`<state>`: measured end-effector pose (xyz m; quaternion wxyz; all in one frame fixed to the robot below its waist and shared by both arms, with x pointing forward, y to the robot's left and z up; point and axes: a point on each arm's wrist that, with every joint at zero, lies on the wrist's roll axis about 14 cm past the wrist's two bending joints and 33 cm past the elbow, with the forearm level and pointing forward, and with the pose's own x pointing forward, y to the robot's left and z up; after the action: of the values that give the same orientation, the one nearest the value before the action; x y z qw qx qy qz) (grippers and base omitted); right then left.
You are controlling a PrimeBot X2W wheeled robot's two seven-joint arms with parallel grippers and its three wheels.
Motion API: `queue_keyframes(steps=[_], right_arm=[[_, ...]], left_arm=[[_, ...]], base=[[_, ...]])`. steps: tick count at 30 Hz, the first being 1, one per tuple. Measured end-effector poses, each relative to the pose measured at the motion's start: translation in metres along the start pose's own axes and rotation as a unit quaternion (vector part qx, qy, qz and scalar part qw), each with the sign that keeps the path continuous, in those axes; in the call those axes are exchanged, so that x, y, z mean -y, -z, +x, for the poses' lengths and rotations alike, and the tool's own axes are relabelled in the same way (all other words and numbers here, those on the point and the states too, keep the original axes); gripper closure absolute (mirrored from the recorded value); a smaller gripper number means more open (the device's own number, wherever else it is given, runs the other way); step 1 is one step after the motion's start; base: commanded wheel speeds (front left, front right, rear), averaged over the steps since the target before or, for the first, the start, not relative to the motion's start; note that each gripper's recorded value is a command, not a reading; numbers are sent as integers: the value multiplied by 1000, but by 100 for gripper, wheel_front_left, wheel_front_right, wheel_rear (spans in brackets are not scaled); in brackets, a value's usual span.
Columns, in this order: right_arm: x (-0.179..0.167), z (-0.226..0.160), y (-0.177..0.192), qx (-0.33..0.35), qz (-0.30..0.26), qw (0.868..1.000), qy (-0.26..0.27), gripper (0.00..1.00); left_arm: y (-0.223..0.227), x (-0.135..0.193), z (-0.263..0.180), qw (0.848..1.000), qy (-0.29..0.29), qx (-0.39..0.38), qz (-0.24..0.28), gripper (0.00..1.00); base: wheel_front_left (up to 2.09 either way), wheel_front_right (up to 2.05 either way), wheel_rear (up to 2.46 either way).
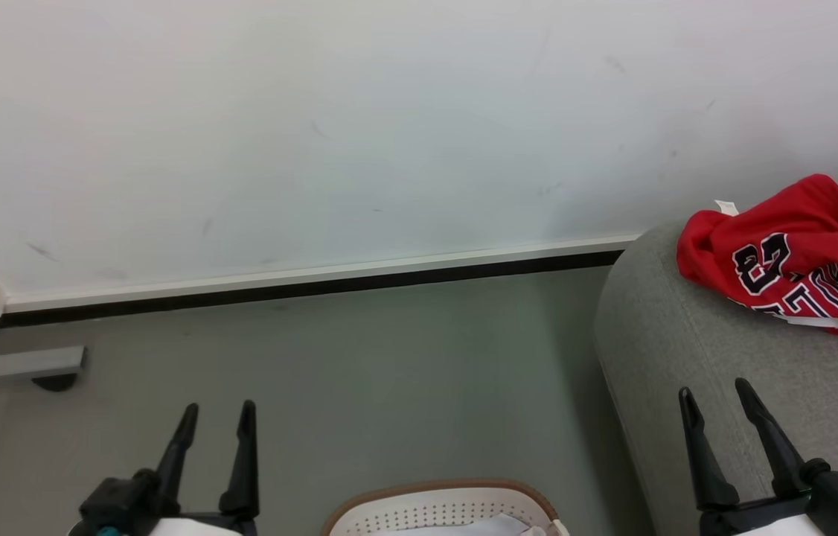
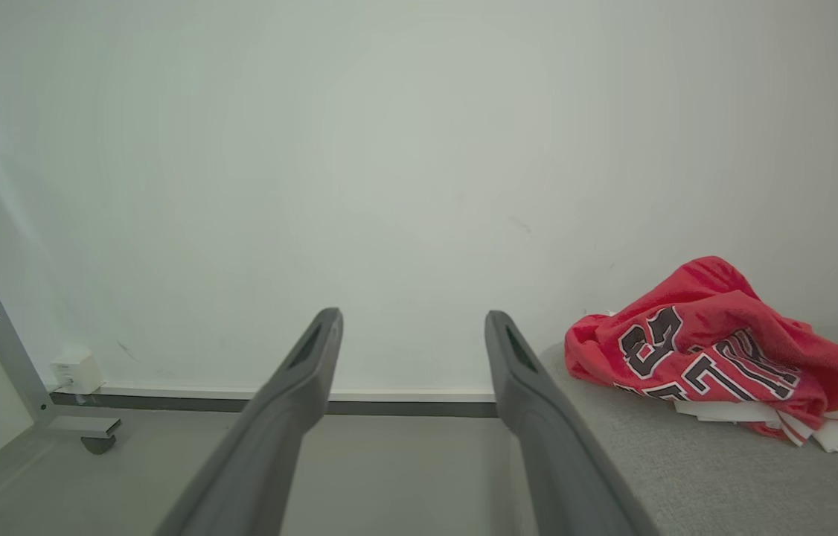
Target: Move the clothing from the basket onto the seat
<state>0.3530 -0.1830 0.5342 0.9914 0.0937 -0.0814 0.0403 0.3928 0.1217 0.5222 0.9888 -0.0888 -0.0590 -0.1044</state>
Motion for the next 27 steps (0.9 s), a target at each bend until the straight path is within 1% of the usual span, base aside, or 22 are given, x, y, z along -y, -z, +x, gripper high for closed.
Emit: queue_keyframes(steps=[6, 10, 13, 14, 15, 17, 20, 22, 25, 27], right_arm=[[25, -5, 1, -6, -15, 999, 31, 0], [42, -3, 6, -16, -22, 998, 52, 0], [53, 1, 10, -24, -31, 997, 64, 0], [53, 1, 10, -24, -31, 997, 64, 0], [61, 3, 13, -30, -37, 996, 75, 0], [71, 4, 17, -36, -40, 995, 88, 0], [80, 8, 20, -40, -44, 993, 104, 0], [87, 10, 23, -45, -48, 991, 114, 0], [96, 14, 28, -53, -55, 989, 125, 0], [100, 17, 32, -57, -58, 988, 132, 0]], left_arm=[[12, 26, 13, 999, 42, -14, -8, 0], [33, 49, 24, 996, 81, -43, -14, 0], [57, 69, 34, 990, 115, -75, -14, 0], [57, 69, 34, 990, 115, -75, -14, 0], [77, 82, 37, 984, 141, -104, -10, 0], [102, 96, 37, 975, 172, -142, -4, 0], [136, 115, 34, 957, 212, -200, -2, 0], [160, 125, 31, 941, 237, -242, 4, 0], [198, 145, 10, 904, 279, -324, -7, 0], [221, 152, -5, 874, 307, -376, 0, 0]], base=[[0, 0, 0], [0, 0, 0], [0, 0, 0], [0, 0, 0], [0, 0, 0], [0, 0, 0], [0, 0, 0], [0, 0, 0], [0, 0, 0], [0, 0, 0]])
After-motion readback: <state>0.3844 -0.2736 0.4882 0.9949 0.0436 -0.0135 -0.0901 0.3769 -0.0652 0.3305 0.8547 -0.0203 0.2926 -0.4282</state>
